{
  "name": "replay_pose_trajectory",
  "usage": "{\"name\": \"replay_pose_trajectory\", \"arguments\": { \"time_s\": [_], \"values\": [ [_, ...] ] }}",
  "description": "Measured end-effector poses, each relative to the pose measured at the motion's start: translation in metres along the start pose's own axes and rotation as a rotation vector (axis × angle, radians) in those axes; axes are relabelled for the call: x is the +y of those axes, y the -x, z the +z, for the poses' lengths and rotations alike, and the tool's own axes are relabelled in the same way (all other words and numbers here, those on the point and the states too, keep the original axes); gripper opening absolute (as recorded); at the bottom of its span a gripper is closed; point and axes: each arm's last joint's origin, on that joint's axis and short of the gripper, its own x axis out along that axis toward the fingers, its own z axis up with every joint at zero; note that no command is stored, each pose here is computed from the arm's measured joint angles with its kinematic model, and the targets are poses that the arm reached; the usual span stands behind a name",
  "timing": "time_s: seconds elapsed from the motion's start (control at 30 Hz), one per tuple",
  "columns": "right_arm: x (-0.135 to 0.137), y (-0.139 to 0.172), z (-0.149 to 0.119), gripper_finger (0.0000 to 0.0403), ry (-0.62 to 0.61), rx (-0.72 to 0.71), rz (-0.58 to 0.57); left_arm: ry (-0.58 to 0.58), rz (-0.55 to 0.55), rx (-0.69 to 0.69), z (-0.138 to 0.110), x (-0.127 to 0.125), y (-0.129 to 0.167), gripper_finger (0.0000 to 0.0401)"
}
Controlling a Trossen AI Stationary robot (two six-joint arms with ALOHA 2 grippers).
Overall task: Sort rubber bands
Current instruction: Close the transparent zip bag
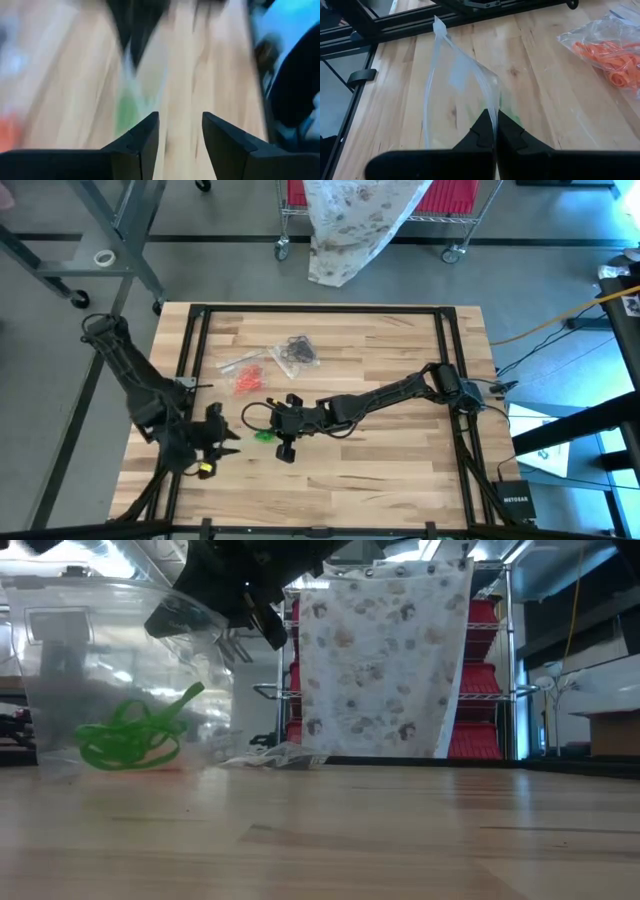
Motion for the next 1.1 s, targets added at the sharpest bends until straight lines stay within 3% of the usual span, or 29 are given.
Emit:
{"name": "replay_pose_trajectory", "arguments": {
  "time_s": [0.1, 0.23, 0.47, 0.73, 1.1],
  "values": [
    [0.0, 0.0, 0.0, 0.0, 0.0, -0.001, 0.0, 0.027, 0.034, 0.121, -0.019, 0.001, 0.001, 0.0143],
    [0.0, 0.0, 0.0, 0.0, -0.001, -0.001, 0.001, -0.012, 0.068, 0.16, -0.036, 0.0, -0.008, 0.0143],
    [0.0, 0.0, 0.0, 0.0, -0.001, -0.002, 0.001, -0.03, 0.186, 0.072, -0.049, 0.005, -0.025, 0.0143],
    [0.0, 0.0, 0.001, 0.0, -0.001, -0.007, 0.003, -0.003, 0.163, 0.007, -0.059, 0.006, -0.036, 0.014],
    [0.0, 0.0, 0.001, 0.0, -0.001, -0.007, 0.004, -0.021, 0.158, -0.037, -0.06, 0.006, -0.041, 0.0012]
  ]
}}
